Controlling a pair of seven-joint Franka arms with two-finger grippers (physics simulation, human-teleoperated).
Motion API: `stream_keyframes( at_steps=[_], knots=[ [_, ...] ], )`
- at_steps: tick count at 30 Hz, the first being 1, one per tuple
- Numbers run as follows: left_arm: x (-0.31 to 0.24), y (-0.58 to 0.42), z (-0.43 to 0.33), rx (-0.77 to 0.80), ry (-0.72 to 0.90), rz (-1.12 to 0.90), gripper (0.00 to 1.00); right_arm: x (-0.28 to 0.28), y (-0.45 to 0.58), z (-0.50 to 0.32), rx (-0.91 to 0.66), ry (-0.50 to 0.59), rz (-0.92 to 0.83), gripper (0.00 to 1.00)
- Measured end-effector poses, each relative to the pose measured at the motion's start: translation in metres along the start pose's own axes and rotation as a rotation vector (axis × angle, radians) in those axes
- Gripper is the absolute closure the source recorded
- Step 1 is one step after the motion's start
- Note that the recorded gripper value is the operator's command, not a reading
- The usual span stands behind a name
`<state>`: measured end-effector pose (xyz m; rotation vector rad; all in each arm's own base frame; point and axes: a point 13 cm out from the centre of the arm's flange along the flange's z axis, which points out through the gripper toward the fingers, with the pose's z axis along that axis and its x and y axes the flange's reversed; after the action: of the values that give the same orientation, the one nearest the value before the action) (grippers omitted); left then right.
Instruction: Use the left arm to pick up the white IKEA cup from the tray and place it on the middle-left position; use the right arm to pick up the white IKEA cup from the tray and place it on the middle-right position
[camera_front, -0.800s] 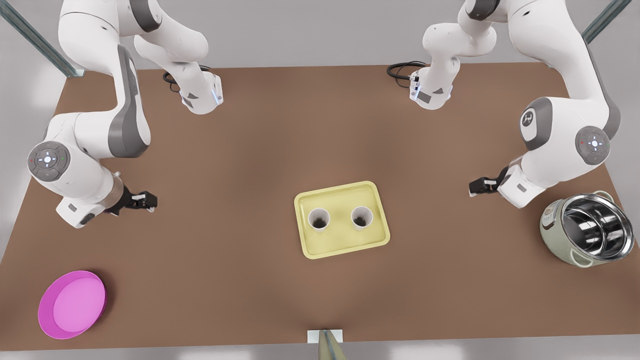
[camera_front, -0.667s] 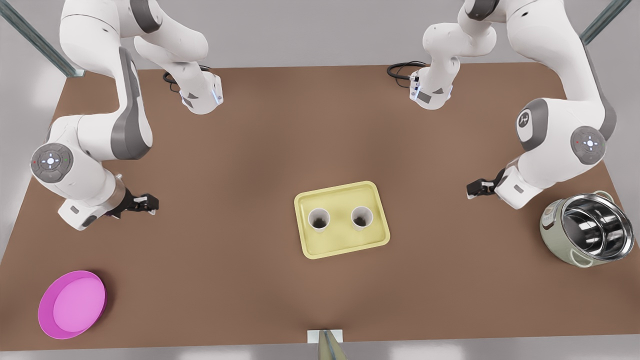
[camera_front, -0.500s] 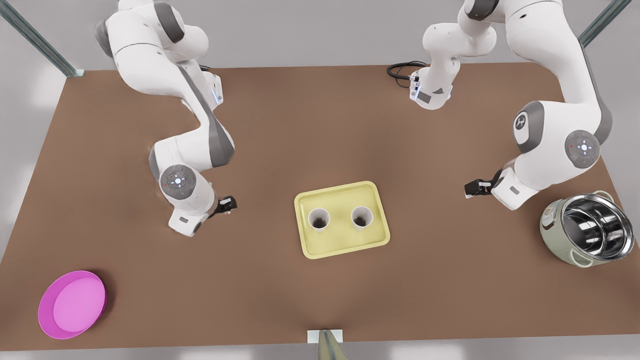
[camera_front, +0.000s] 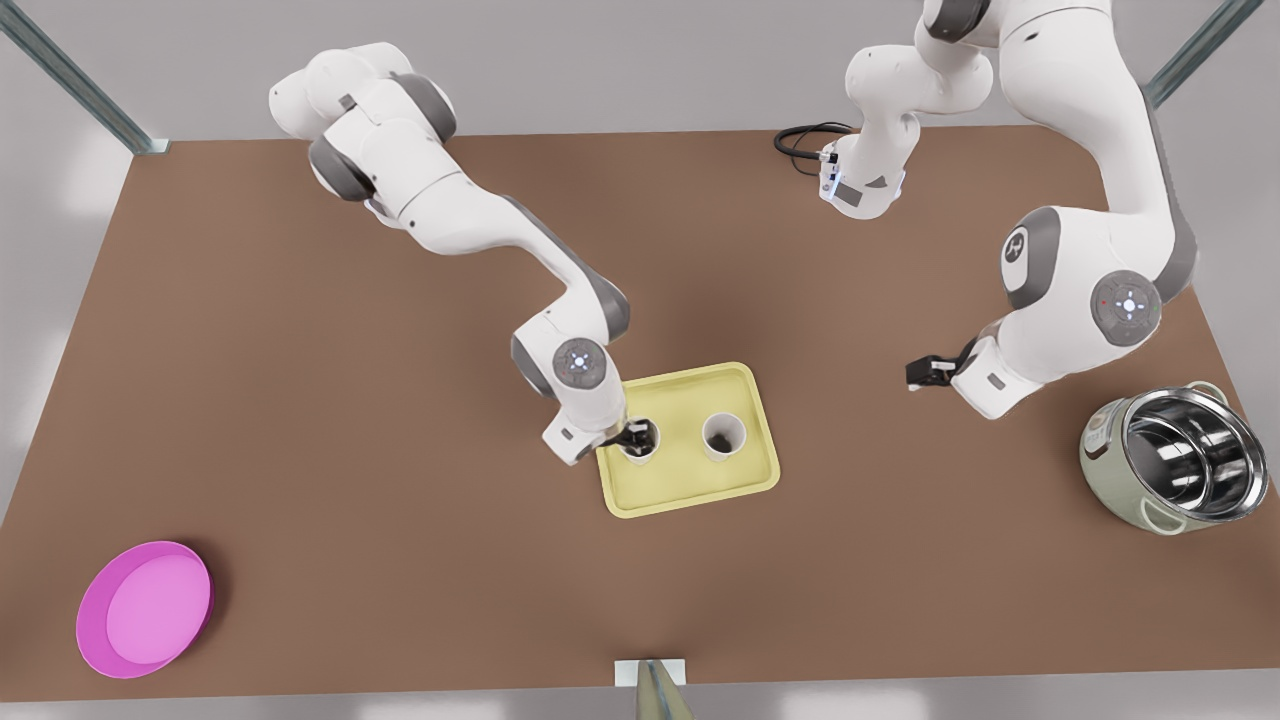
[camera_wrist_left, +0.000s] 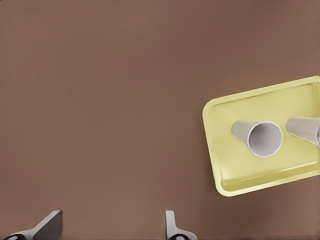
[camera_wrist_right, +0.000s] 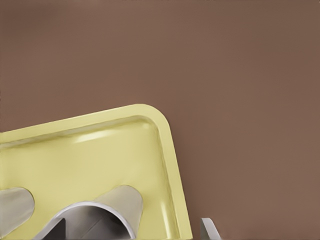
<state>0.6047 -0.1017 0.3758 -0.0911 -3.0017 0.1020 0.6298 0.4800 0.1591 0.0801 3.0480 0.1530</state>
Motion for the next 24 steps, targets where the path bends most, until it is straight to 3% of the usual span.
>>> stream_keyframes(
  at_steps=[5, 19, 21, 24],
  knots=[
    [-0.004, 0.004, -0.009, -0.004, -0.019, -0.018, 0.0, 0.006, 0.013, -0.001, -0.016, -0.014, 0.129, 0.0],
    [-0.005, 0.028, -0.012, -0.029, -0.022, -0.081, 0.0, 0.065, -0.012, 0.053, 0.14, 0.138, 0.326, 0.01],
    [-0.005, 0.027, -0.012, -0.03, -0.022, -0.084, 0.0, 0.065, -0.013, 0.058, 0.142, 0.14, 0.349, 0.56],
    [-0.005, 0.027, -0.011, -0.031, -0.021, -0.089, 0.0, 0.063, -0.013, 0.058, 0.123, 0.158, 0.397, 0.68]
  ],
)
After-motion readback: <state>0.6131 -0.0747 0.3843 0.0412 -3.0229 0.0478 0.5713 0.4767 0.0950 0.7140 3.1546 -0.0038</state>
